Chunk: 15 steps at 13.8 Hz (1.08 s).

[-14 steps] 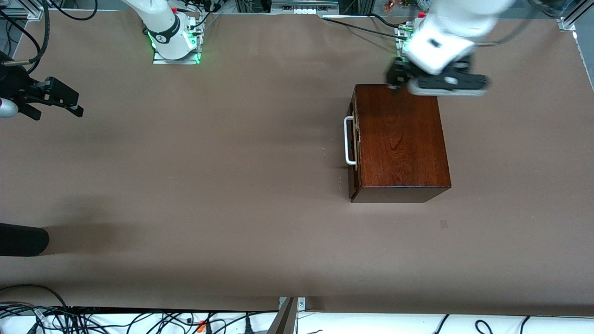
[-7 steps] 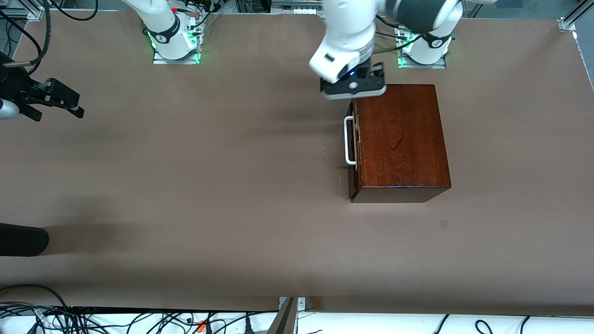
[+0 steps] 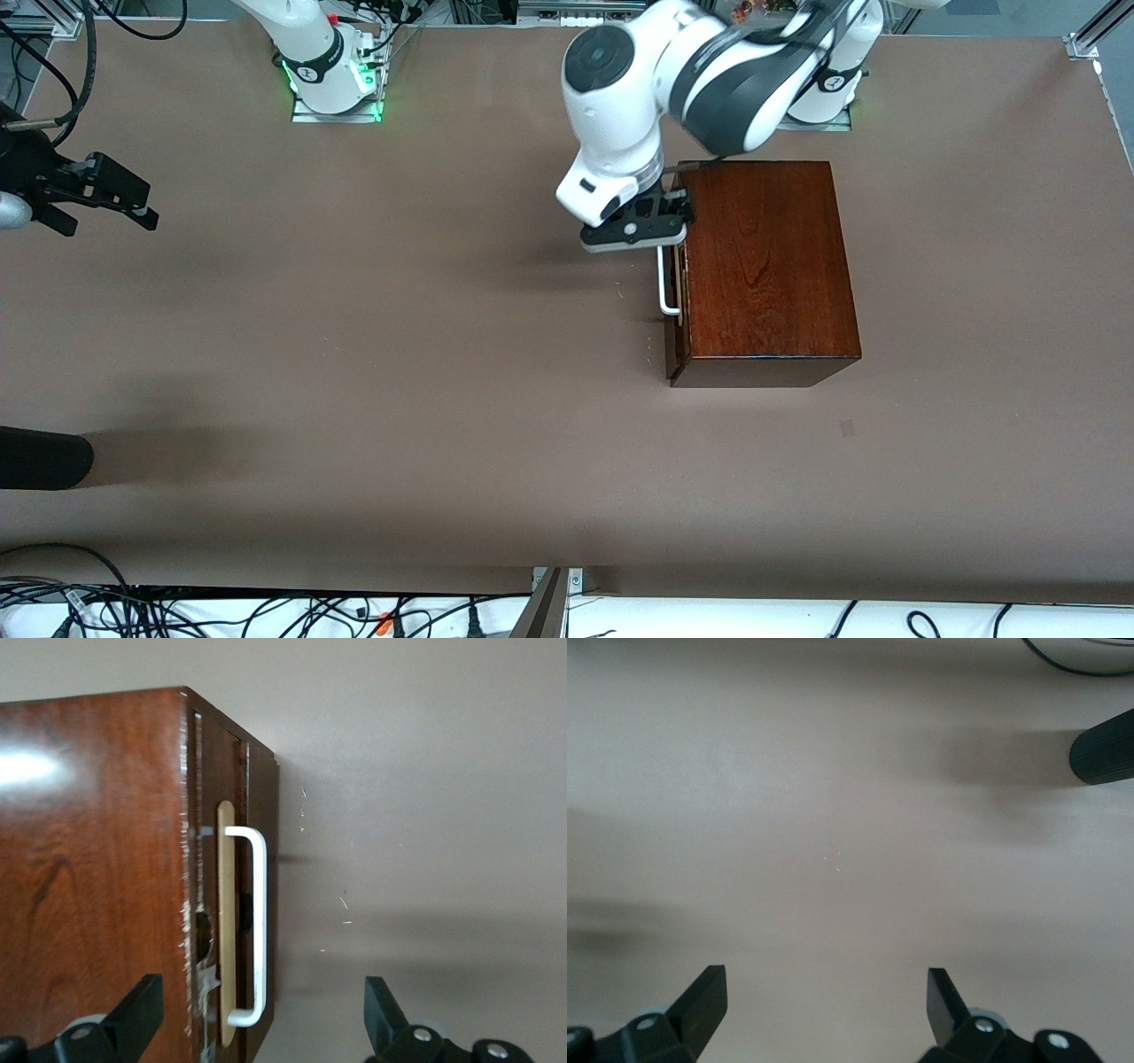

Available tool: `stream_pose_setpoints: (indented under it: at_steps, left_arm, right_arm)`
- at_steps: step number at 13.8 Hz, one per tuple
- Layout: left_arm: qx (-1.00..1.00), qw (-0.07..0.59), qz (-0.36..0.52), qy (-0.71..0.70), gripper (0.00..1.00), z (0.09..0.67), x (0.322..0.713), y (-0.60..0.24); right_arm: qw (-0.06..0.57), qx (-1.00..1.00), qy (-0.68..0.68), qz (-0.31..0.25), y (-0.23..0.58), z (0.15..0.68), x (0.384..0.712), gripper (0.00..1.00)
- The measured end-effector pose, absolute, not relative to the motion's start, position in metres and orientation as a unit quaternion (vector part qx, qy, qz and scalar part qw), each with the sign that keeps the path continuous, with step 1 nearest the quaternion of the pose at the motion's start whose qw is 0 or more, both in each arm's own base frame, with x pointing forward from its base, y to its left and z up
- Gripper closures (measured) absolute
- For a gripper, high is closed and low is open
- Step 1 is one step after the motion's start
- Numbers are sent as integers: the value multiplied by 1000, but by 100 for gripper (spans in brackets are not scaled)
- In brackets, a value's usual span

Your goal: Open drawer, take yellow block, close drawer

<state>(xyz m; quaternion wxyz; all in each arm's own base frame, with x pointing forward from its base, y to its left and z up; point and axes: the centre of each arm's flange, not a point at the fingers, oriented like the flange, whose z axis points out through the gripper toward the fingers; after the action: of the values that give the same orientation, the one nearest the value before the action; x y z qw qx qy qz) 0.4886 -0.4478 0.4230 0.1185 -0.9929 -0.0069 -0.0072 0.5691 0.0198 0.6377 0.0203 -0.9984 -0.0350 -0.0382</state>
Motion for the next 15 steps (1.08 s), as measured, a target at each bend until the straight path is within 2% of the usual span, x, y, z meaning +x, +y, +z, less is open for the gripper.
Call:
stream_pose_setpoints:
  at_steps: [5, 10, 15]
  left_arm:
    - [-991, 134, 4, 16, 0, 371, 479, -457]
    - [-989, 148, 24, 11, 0, 336, 487, -449]
    - [-985, 170, 9, -1, 0, 312, 493, -446]
  right_arm:
    - [20, -998, -36, -38, 21, 637, 569, 0]
    - [20, -998, -37, -39, 22, 638, 569, 0]
    - [20, -998, -38, -40, 23, 638, 569, 0]
